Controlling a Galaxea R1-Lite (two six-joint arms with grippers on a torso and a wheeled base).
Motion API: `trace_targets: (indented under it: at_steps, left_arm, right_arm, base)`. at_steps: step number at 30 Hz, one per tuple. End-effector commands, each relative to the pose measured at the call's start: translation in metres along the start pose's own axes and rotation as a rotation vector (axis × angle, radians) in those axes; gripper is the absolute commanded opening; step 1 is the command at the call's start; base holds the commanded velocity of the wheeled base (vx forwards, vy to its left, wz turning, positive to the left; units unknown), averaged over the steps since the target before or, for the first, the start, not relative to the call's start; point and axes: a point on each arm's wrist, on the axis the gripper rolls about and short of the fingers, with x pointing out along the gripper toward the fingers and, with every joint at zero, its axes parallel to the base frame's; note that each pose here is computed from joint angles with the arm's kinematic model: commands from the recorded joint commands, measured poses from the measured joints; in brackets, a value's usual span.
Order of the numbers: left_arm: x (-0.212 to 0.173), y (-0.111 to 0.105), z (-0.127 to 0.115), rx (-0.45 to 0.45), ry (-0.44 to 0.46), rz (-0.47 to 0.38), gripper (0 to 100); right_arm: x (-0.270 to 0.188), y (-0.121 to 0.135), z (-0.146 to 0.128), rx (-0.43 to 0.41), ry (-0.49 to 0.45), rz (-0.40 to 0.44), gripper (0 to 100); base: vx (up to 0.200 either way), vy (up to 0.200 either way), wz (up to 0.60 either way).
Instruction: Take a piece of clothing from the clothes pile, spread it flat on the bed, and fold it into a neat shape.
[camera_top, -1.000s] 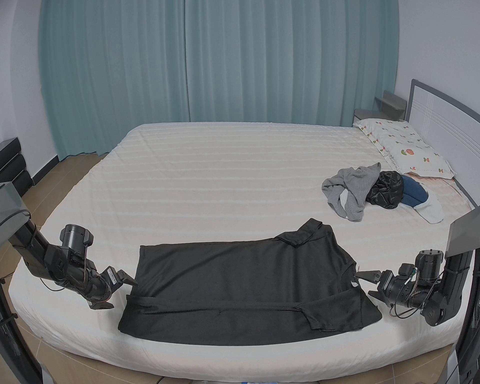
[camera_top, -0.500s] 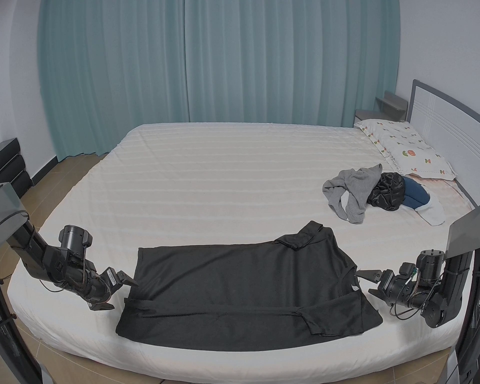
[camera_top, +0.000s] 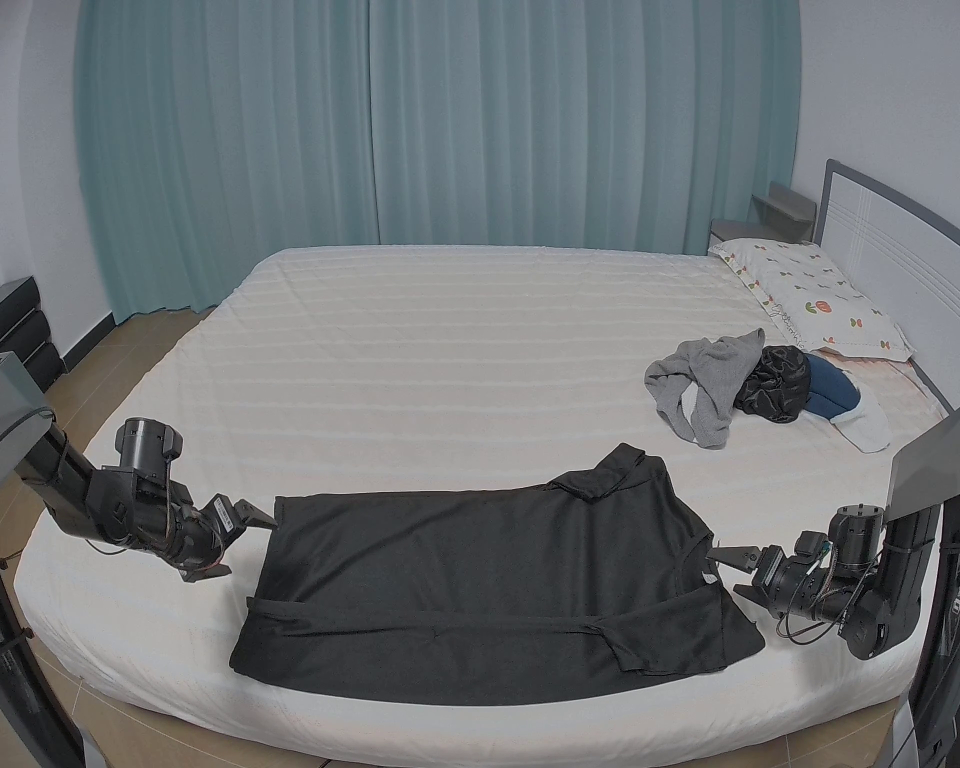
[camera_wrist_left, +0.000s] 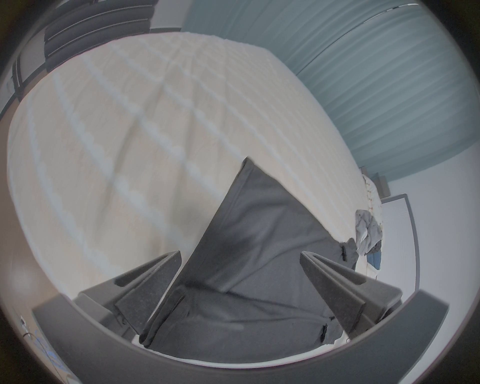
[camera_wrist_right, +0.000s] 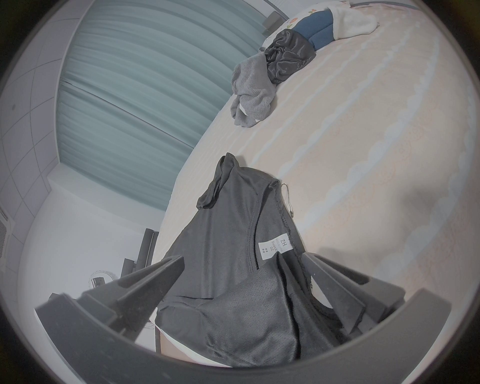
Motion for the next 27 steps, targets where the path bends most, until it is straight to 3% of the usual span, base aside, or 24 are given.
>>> trace_targets:
  at_steps: [1,9,19,27]
  left_arm:
    - [0.017,-0.012,0.014,0.031,-0.028,-0.035,100]
    - [0.064,-0.029,0.042,0.105,-0.027,-0.114,100]
    - [0.12,-0.02,0.059,0.179,-0.117,-0.147,100]
    - [0.127,-0.017,0.064,0.19,-0.167,-0.134,100]
  right_arm:
    - [0.001,-0.003,-0.002,0.007,0.009,-0.009,100]
    - [0.006,-0.009,-0.004,0.018,0.022,-0.021,100]
    - [0.01,-0.012,-0.011,0.026,0.053,-0.033,100]
    - [0.011,-0.008,-0.017,0.017,0.087,-0.011,100]
  base:
    - [0.0,0.0,0.0]
    - [0.0,0.0,0.0]
    - [0.0,0.0,0.0]
    - [0.0,0.0,0.0]
